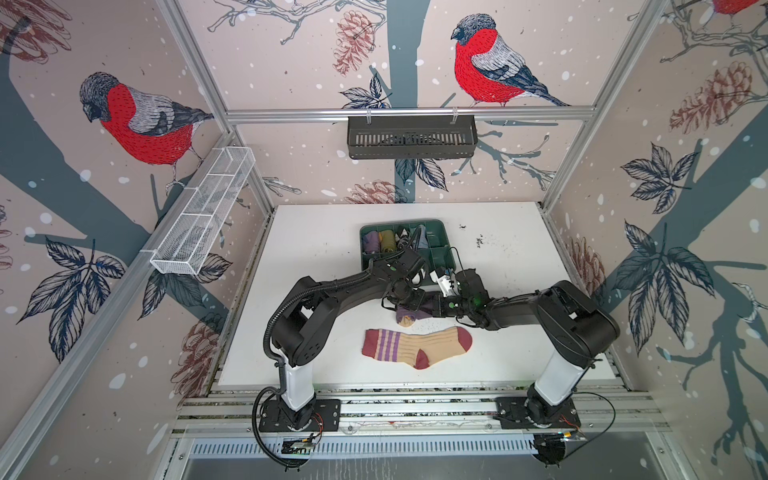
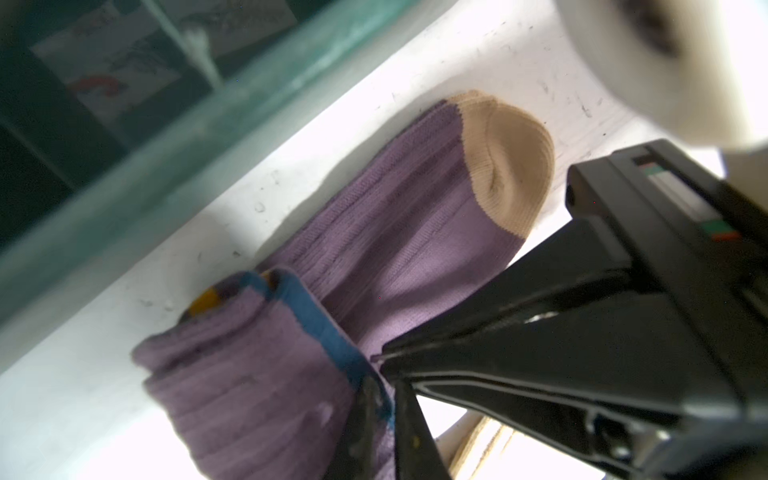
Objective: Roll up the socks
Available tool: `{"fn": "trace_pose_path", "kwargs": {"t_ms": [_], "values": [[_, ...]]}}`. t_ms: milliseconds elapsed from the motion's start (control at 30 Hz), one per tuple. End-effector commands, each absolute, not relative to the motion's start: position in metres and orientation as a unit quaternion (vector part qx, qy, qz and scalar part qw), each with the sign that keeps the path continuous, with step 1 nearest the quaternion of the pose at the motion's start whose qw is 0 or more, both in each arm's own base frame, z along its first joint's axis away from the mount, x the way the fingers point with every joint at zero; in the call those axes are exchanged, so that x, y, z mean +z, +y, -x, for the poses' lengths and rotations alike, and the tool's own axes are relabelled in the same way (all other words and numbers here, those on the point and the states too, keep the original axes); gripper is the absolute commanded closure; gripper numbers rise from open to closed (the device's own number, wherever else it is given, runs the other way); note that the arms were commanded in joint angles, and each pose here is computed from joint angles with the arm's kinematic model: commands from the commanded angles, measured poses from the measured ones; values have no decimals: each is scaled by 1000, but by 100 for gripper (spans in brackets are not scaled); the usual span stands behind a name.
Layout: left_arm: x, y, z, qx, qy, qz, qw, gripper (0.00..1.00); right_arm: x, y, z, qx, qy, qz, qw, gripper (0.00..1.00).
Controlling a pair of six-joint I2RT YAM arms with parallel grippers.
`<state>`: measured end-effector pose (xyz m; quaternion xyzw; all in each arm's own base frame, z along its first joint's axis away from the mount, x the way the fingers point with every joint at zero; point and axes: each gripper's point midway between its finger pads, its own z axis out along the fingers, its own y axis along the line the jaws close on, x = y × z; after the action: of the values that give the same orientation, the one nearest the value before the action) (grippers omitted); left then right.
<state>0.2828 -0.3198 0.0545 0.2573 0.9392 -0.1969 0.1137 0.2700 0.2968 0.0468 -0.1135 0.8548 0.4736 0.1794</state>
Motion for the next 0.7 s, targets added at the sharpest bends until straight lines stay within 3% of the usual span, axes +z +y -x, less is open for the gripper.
{"fn": "trace_pose_path", "kwargs": {"t_ms": [0,667], "values": [[60,-329,-289,-229,930,-254,133,88,40,291,-266,461,866,99,164,90],[56,-338,-286,-307,902,-258,161,91,64,283,-264,434,872,116,196,85]]}}
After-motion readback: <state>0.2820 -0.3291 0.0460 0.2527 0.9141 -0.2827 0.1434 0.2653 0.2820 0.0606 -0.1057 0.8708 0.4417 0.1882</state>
